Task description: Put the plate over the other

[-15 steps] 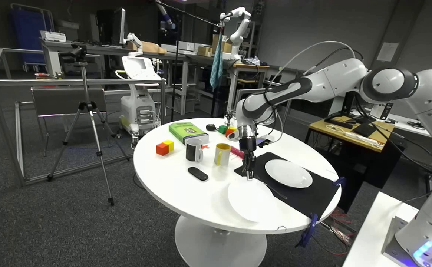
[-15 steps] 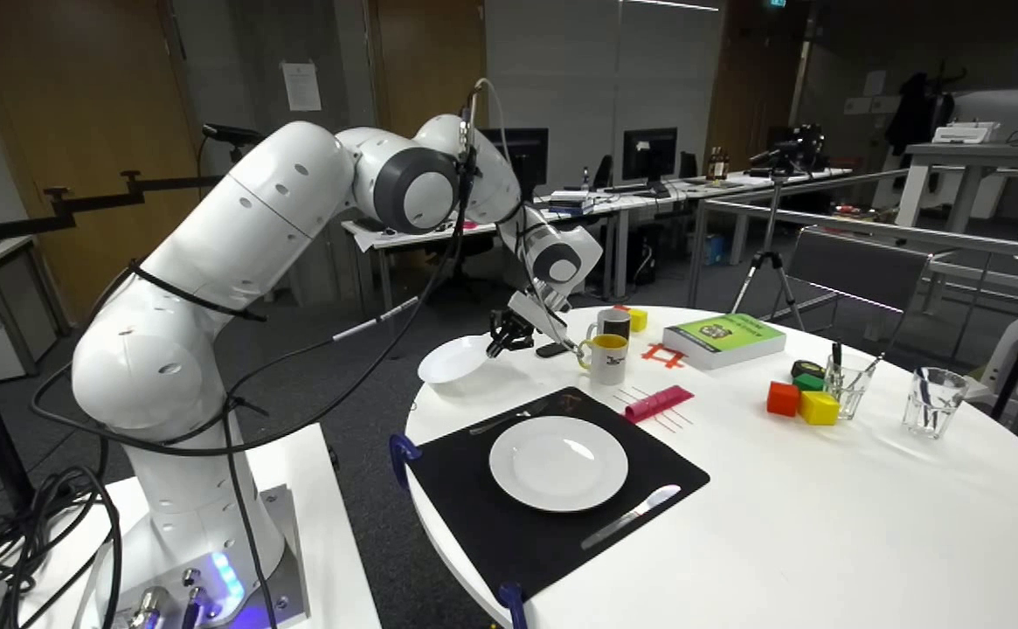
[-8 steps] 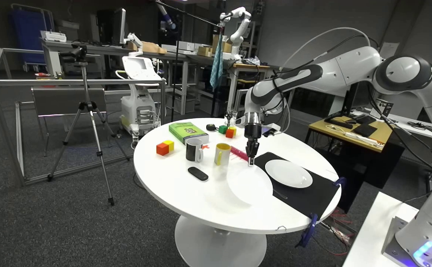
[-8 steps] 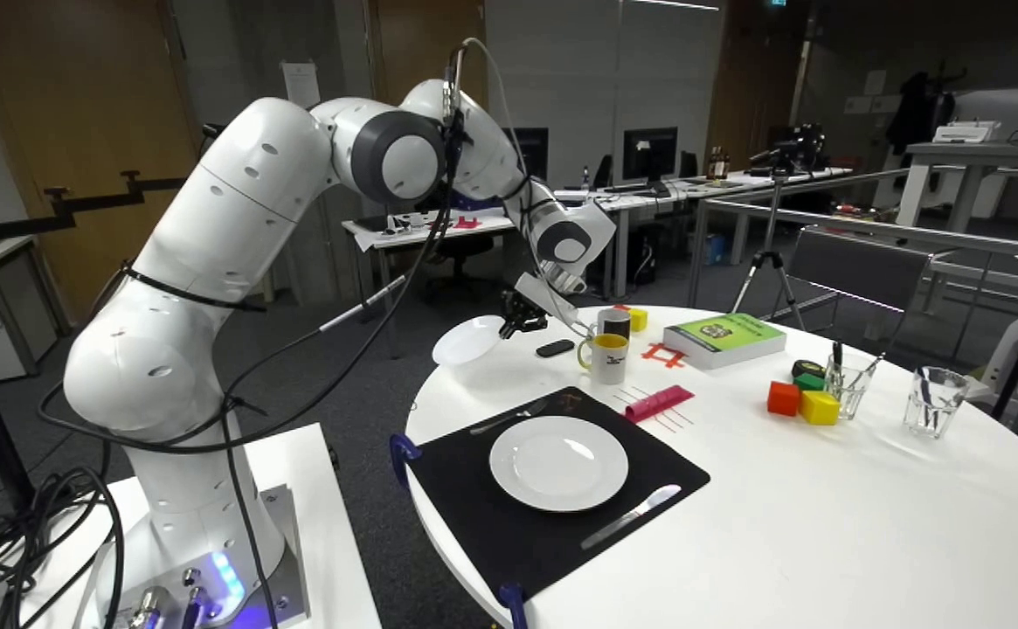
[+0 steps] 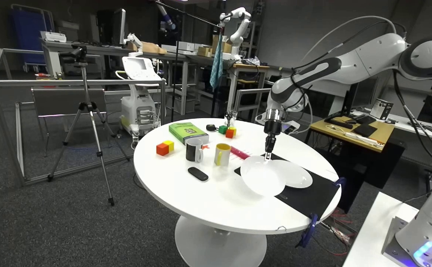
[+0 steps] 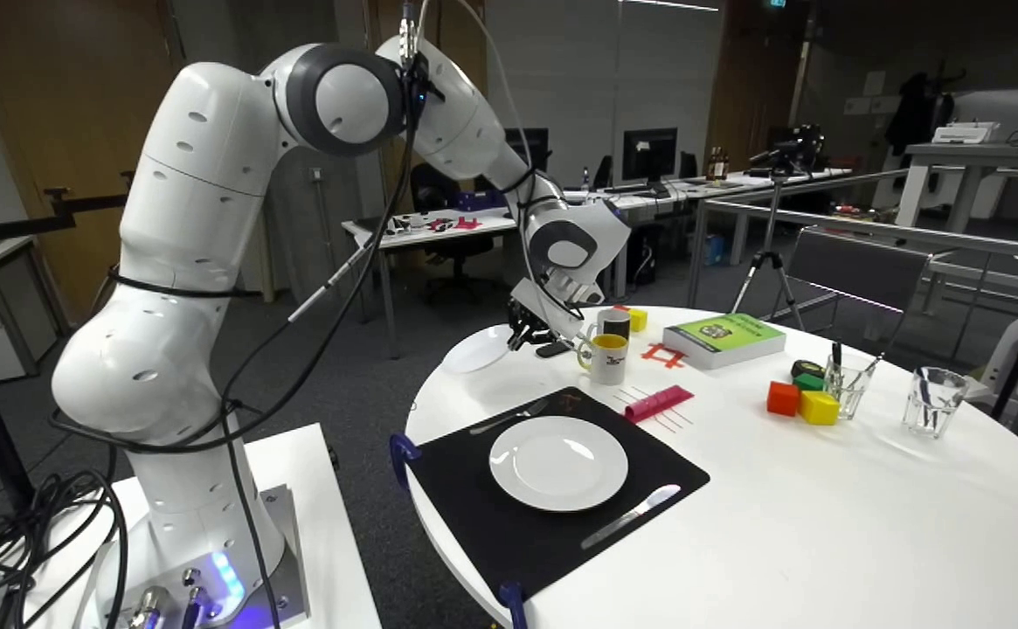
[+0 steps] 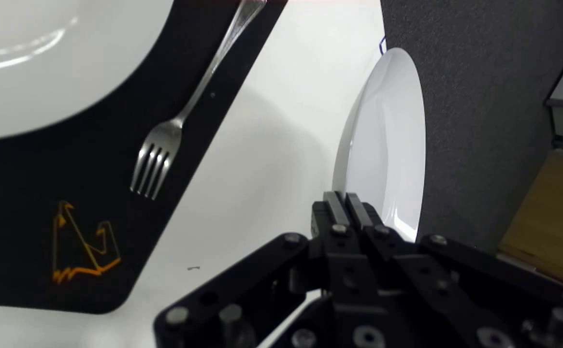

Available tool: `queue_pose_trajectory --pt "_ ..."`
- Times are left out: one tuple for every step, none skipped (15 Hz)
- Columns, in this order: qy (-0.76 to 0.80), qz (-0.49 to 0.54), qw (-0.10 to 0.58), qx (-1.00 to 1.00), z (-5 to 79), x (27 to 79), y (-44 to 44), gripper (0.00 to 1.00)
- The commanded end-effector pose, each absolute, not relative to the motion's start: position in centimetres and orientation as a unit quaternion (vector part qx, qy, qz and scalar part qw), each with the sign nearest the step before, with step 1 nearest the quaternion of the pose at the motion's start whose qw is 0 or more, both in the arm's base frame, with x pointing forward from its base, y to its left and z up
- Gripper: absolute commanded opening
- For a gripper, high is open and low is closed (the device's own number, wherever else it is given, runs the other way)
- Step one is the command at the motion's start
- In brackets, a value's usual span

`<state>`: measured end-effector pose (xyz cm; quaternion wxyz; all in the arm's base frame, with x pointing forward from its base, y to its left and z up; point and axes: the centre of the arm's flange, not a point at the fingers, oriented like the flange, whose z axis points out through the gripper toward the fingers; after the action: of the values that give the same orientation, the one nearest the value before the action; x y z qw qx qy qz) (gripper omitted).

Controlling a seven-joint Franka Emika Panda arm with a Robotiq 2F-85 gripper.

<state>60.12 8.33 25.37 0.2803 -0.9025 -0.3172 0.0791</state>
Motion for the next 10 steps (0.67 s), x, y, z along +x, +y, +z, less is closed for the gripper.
queue_pose_trajectory --pt "-0.272 0.047 0.276 -0.921 27.8 54.7 4.2 0.01" --pt "-0.254 0.041 0.272 -0.927 28.1 53.8 3.0 0.01" --pt "-0.238 0.034 0.271 -0.932 28.3 53.1 1.8 0.01" --pt "-0.221 0.028 0.269 -0.937 28.6 52.2 0.6 0.01" --pt "-0.205 0.022 0.267 -0.941 28.9 51.3 -0.5 0.01" --pt "-0.19 0.016 0.266 -0.945 29.3 50.4 -1.6 0.01" --pt "-0.173 0.009 0.266 -0.948 29.6 49.4 -2.8 0.01" --pt "-0.158 0.002 0.266 -0.951 29.9 48.6 -3.9 0.01" --pt "-0.14 -0.006 0.265 -0.954 30.2 47.8 -5.0 0.01" --pt "-0.121 -0.013 0.267 -0.956 30.5 46.9 -6.0 0.01"
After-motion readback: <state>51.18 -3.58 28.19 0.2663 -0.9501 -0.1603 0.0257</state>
